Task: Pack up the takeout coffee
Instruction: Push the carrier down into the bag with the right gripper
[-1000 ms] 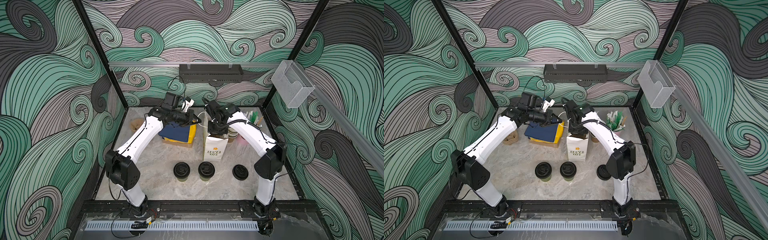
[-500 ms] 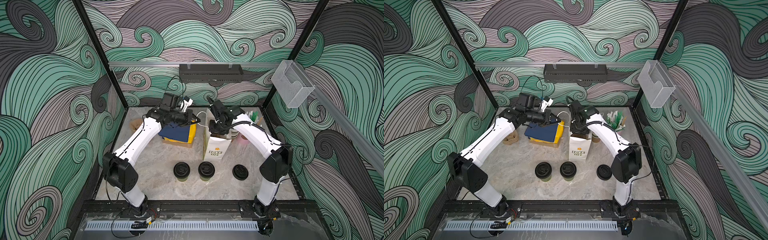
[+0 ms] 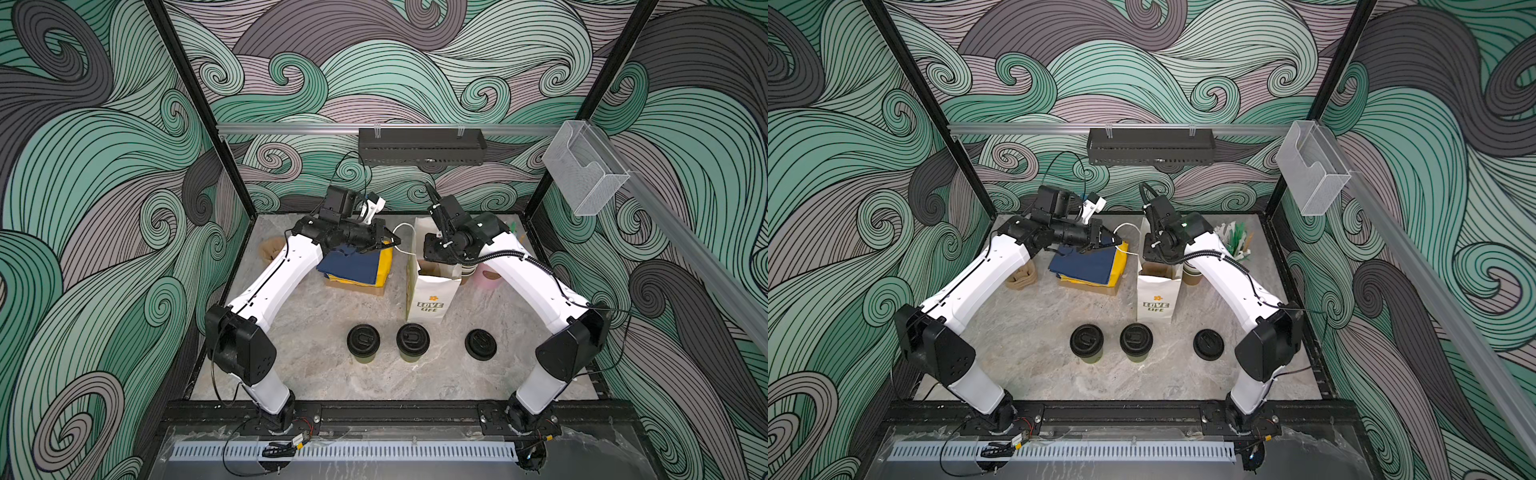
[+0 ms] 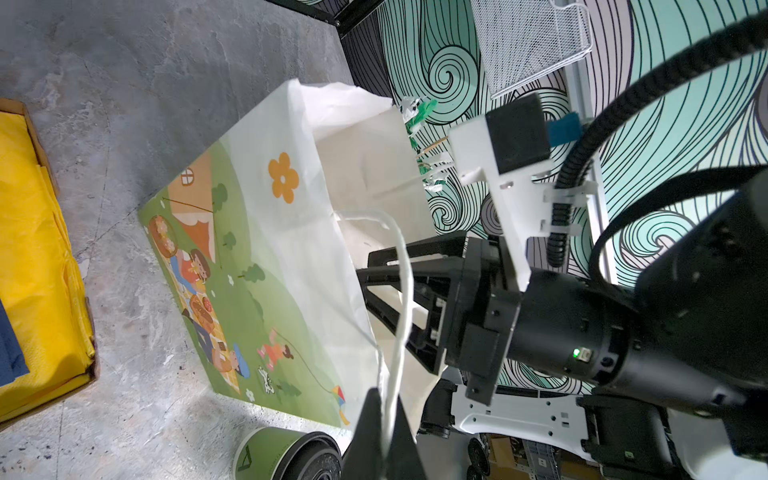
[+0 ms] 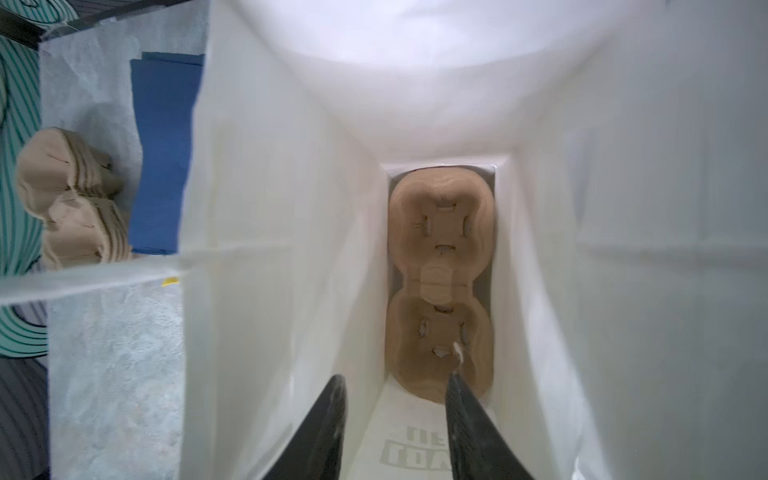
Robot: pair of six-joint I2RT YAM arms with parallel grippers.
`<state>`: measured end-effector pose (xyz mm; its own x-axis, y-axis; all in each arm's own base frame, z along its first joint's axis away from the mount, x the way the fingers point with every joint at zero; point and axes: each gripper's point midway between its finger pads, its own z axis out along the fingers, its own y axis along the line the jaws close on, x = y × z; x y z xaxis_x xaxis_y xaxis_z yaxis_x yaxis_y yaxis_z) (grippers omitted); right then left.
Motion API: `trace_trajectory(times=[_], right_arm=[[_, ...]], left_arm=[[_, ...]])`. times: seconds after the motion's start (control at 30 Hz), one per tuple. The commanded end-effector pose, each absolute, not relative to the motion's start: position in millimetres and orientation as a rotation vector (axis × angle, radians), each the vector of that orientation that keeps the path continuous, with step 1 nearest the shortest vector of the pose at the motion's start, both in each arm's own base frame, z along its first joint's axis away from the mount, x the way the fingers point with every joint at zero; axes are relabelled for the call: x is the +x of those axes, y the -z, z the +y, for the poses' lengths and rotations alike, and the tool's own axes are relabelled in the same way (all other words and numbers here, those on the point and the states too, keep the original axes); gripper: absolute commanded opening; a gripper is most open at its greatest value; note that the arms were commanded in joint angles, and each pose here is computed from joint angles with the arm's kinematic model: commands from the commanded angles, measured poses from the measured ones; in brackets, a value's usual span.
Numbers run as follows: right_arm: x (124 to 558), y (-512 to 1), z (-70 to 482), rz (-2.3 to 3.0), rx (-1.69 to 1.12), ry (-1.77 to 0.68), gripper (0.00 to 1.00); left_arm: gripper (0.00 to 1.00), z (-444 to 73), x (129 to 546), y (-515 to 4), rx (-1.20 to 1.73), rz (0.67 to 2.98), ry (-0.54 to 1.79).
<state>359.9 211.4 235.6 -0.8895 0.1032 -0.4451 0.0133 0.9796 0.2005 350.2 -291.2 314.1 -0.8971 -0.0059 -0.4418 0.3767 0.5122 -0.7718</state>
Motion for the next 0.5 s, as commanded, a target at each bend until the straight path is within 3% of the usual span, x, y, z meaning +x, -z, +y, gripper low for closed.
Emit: trace_trajectory(times=[0.0, 0.47], right_arm=[[366, -216, 199, 2.69, 0.138, -0.169, 0.36], [386, -157, 205, 2.797, 0.114, -0.058, 0.27]], left_arm=[[0.0, -289, 355, -325, 0.324, 2.336, 1.331], [0.0, -288, 357, -323, 0.309, 2.343, 1.318]])
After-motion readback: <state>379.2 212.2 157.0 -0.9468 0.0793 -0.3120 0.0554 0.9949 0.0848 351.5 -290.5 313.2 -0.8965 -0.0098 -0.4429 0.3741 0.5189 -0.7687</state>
